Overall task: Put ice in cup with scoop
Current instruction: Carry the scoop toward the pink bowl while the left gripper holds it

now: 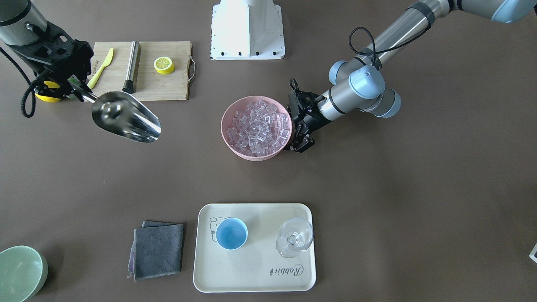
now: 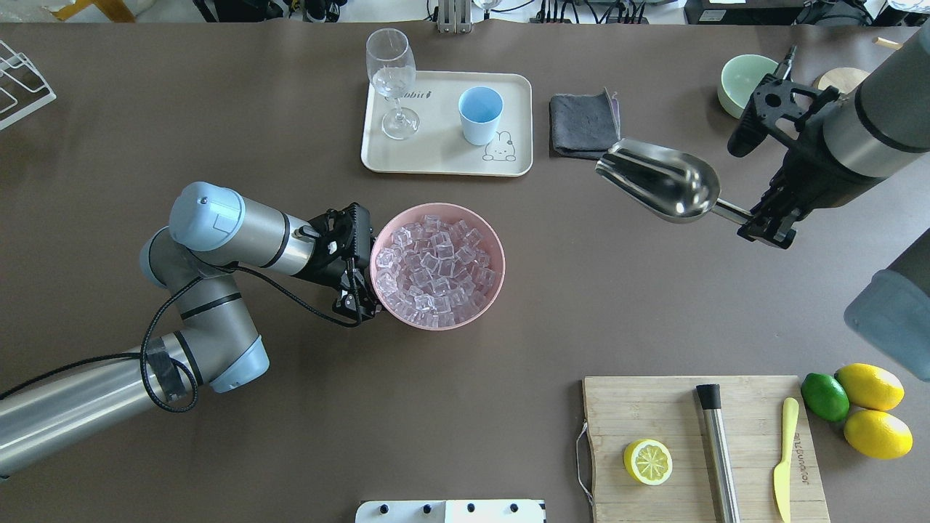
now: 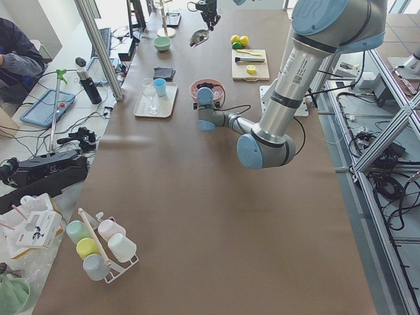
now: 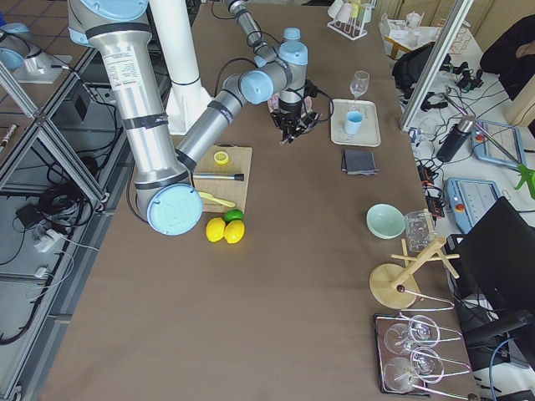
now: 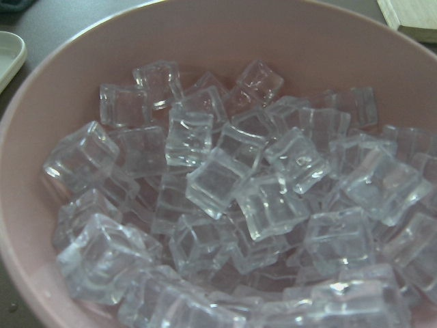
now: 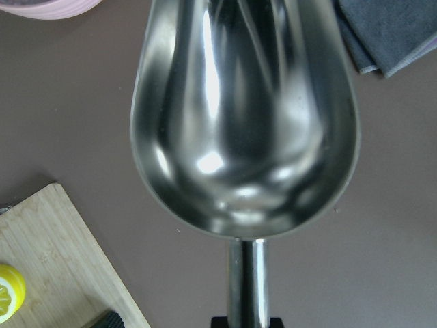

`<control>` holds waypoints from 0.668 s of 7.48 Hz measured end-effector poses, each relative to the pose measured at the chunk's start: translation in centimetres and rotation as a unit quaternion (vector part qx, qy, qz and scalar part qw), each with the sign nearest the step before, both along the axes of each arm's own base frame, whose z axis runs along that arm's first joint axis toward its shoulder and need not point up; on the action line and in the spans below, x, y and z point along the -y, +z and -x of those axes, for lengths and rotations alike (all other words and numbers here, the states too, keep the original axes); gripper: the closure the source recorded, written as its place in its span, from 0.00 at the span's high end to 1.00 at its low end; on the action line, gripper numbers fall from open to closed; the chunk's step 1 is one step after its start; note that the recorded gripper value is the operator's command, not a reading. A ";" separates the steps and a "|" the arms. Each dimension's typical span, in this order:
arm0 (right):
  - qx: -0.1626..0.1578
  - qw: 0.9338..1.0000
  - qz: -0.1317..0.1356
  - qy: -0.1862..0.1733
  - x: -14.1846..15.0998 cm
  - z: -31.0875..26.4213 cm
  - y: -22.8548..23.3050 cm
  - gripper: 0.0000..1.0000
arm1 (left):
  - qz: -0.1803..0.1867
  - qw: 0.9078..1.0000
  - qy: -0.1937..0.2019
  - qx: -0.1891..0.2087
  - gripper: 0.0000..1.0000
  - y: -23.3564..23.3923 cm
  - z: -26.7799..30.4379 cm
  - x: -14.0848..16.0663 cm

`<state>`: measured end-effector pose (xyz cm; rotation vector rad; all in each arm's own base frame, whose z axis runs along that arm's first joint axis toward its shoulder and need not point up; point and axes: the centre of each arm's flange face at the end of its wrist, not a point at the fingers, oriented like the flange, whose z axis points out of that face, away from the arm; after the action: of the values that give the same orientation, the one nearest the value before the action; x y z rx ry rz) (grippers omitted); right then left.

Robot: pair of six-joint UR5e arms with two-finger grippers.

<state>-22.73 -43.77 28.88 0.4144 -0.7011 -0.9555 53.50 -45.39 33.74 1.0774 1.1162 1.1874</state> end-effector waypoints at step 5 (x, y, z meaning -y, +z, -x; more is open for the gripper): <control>-0.097 0.975 -0.091 -0.179 -5.7 0.9 -5.4 0.00 | 0.001 1.000 0.001 0.001 0.99 0.0 -0.1 -0.2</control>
<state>-23.66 -38.07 23.43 0.3548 -0.5185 -1.3903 53.63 -45.23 33.74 1.0732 1.1161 1.1890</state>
